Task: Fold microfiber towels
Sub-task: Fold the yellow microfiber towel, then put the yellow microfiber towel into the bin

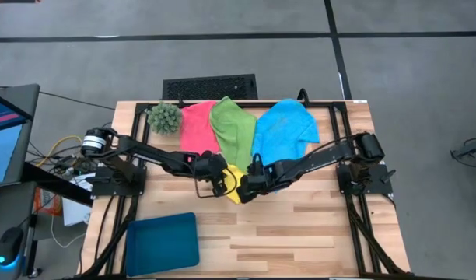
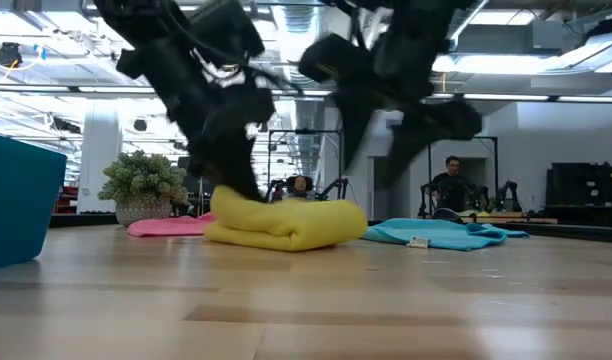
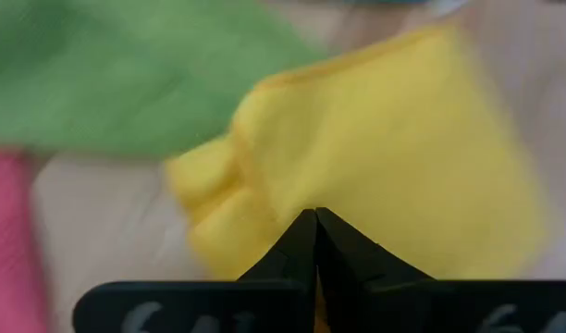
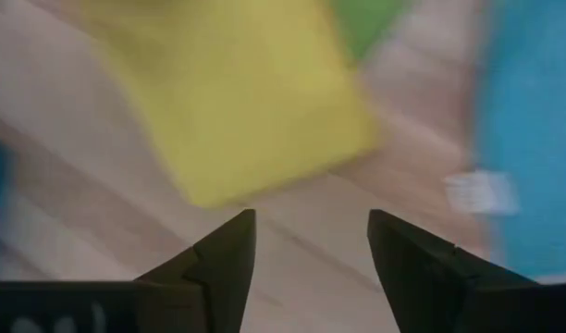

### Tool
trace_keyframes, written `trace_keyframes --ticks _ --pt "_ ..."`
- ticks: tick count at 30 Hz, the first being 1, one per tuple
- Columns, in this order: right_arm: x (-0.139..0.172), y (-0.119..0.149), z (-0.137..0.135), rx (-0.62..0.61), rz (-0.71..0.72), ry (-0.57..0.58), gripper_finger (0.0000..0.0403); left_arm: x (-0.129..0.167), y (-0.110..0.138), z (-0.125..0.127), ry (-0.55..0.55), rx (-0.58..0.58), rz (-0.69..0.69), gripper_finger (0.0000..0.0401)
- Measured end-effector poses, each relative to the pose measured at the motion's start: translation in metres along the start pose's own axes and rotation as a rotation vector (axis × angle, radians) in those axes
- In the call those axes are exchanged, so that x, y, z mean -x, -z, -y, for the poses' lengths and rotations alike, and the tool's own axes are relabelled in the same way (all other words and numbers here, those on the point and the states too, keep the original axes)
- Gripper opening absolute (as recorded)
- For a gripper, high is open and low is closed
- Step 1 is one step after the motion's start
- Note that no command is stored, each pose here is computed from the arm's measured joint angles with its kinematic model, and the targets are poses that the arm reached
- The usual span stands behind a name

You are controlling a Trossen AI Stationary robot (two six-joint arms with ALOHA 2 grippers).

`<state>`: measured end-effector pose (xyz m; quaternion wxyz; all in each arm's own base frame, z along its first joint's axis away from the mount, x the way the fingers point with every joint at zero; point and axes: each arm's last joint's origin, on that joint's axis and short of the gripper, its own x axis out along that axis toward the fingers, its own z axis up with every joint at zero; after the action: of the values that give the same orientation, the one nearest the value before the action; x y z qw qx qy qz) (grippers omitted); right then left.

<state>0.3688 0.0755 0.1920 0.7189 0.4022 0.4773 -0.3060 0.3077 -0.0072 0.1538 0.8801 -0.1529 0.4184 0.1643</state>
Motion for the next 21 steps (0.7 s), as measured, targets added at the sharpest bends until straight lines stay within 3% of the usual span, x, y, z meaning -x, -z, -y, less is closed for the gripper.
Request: trace_keyframes --ticks 5,11,16,21 --pt "-0.015 0.005 -0.005 -0.02 0.001 -0.013 0.0226 -0.004 0.006 -0.005 -0.061 0.015 -0.051 0.0" --pt "-0.019 0.005 -0.007 -0.013 0.005 -0.017 0.0223 -0.007 0.008 -0.005 -0.035 0.079 -0.097 0.0" --pt "-0.014 0.004 -0.005 -0.001 0.007 -0.013 0.0223 0.023 -0.016 0.001 0.047 0.143 -0.028 0.0" --pt "-0.012 0.013 -0.005 0.03 -0.009 0.002 0.0219 0.061 -0.031 -0.012 -0.035 0.188 -0.008 0.0021"
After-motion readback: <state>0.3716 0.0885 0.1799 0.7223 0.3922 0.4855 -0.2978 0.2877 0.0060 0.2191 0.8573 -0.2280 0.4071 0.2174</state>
